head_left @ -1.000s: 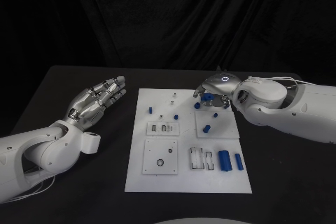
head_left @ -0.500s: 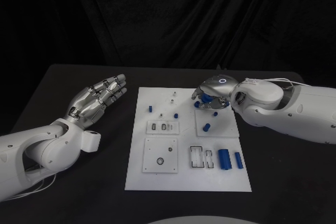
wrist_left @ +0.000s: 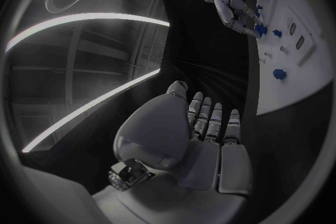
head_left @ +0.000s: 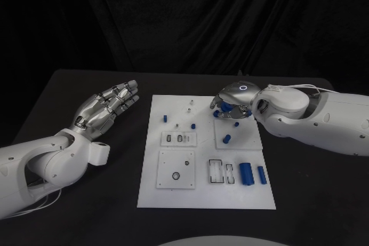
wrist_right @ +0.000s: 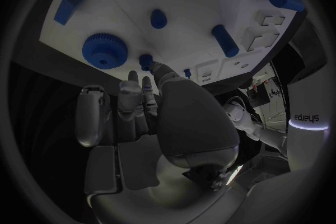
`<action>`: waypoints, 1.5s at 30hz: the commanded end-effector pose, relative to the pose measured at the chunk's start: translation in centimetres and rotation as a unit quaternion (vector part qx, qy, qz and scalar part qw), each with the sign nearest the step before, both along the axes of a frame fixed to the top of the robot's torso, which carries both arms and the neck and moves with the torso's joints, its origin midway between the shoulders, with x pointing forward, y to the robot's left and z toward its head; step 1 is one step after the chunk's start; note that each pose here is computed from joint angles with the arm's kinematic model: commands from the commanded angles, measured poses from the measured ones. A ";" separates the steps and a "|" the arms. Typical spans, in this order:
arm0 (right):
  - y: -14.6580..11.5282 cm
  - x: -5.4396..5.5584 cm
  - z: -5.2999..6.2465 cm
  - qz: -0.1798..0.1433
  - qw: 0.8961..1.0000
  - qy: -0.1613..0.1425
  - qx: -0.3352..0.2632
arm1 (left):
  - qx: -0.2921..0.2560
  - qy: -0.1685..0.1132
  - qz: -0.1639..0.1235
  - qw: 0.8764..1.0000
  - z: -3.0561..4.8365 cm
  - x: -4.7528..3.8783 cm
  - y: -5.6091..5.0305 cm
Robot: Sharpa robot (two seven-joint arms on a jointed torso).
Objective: Assemble the parts on the task board
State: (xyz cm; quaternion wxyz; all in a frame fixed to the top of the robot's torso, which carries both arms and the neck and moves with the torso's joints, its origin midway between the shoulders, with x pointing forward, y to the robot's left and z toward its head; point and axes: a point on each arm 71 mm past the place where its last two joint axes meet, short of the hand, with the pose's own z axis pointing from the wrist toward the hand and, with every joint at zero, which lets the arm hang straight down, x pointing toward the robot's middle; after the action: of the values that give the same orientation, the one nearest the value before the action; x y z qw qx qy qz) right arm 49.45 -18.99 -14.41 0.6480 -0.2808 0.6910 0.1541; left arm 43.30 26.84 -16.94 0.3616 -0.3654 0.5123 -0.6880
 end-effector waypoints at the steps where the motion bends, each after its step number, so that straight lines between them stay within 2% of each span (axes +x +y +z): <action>1: 0.0 0.0 -0.2 0.005 1.000 0.000 -0.004 | -0.031 -0.041 -0.005 0.999 0.79 -0.09 -0.1; 17: 0.3 0.3 -1.2 0.016 1.000 -0.004 0.007 | -0.031 -0.037 -0.009 0.999 0.69 0.04 -0.1; 24: 0.4 0.3 -1.0 0.020 0.999 -0.018 0.020 | -0.031 -0.037 -0.009 0.999 0.67 0.06 -0.1; 30: 0.3 0.2 -0.4 0.031 0.997 -0.048 0.050 | -0.030 -0.036 -0.008 0.999 0.66 0.07 0.0; 35: 0.7 0.2 0.6 0.034 0.995 -0.055 0.072 | -0.030 -0.036 -0.008 0.999 0.67 0.03 0.1; 41: 2.5 1.0 2.6 0.043 0.993 -0.062 0.091 | -0.029 -0.035 -0.008 0.999 0.63 0.12 0.0; 45: 4.1 1.9 3.3 0.052 0.992 -0.069 0.092 | -0.030 -0.035 -0.012 0.999 0.59 0.22 -0.3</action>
State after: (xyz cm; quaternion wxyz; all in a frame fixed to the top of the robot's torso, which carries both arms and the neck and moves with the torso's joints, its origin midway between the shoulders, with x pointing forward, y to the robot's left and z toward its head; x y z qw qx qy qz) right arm 51.14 -14.89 -11.45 0.7007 -0.2781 0.6198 0.2180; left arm 43.59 26.58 -17.04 0.3518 -0.3620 0.5133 -0.6941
